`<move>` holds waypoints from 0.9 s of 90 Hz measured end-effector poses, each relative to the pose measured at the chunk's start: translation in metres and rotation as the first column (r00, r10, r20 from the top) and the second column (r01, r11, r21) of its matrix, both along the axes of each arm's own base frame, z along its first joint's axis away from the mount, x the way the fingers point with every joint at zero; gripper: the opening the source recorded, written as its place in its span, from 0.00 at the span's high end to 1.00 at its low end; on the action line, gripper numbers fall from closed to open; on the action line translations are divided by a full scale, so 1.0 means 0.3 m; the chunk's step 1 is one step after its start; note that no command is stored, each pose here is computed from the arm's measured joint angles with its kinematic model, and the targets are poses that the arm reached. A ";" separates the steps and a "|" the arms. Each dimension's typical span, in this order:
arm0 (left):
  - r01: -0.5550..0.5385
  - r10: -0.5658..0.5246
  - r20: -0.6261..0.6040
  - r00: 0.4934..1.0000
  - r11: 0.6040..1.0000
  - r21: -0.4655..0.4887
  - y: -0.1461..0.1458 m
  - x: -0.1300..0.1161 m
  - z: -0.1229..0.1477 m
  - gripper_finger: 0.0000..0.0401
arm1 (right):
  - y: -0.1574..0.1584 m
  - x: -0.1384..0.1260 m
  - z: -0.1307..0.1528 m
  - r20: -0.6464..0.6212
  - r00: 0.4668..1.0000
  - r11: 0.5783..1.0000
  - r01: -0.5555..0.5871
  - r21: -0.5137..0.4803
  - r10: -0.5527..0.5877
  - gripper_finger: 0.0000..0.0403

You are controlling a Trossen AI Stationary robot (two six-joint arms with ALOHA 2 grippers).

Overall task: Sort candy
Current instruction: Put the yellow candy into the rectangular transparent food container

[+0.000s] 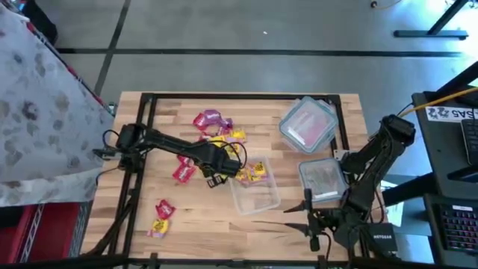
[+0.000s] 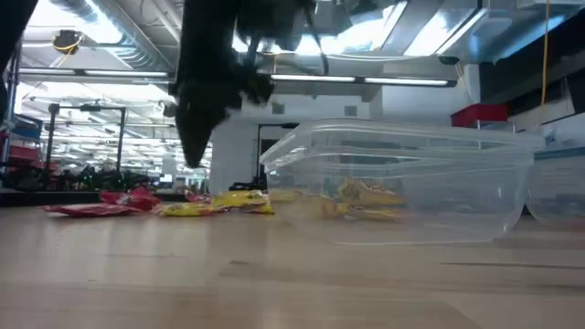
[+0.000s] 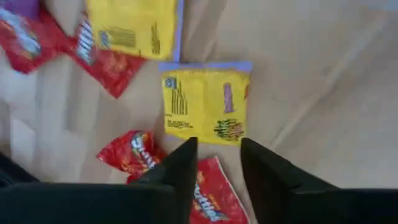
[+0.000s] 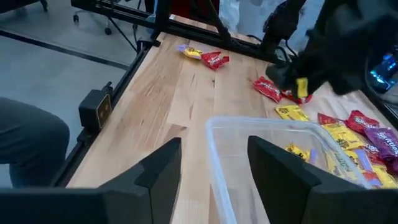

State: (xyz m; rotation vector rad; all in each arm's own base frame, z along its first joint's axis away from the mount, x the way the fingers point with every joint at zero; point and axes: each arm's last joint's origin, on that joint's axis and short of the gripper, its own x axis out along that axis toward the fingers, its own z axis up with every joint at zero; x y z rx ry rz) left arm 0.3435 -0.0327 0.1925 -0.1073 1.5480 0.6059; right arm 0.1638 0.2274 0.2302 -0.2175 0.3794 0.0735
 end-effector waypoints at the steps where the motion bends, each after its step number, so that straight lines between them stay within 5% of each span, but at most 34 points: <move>1: -0.003 0.003 0.004 1.000 1.000 -0.001 0.005 -0.001 -0.010 0.67 | 0.000 0.000 0.000 0.000 1.000 1.000 0.000 0.000 0.000 0.57; 18: -0.048 0.050 0.039 0.998 0.998 -0.038 0.075 -0.023 -0.128 0.66 | 0.000 0.000 0.000 0.000 1.000 1.000 0.000 0.000 0.000 0.57; 41: -0.098 0.104 0.055 0.993 0.990 -0.102 0.094 -0.033 -0.155 0.93 | 0.000 0.000 0.000 -0.001 1.000 1.000 0.000 -0.001 0.000 0.57; 60: -0.071 0.077 0.046 0.996 0.991 -0.112 0.030 -0.006 -0.087 1.00 | 0.000 0.000 0.000 -0.001 1.000 1.000 0.000 -0.001 0.000 0.57; 81: -0.048 0.050 0.015 0.999 0.995 -0.086 -0.109 0.004 0.096 1.00 | 0.000 0.000 0.000 -0.001 1.000 1.000 0.000 -0.001 0.000 0.57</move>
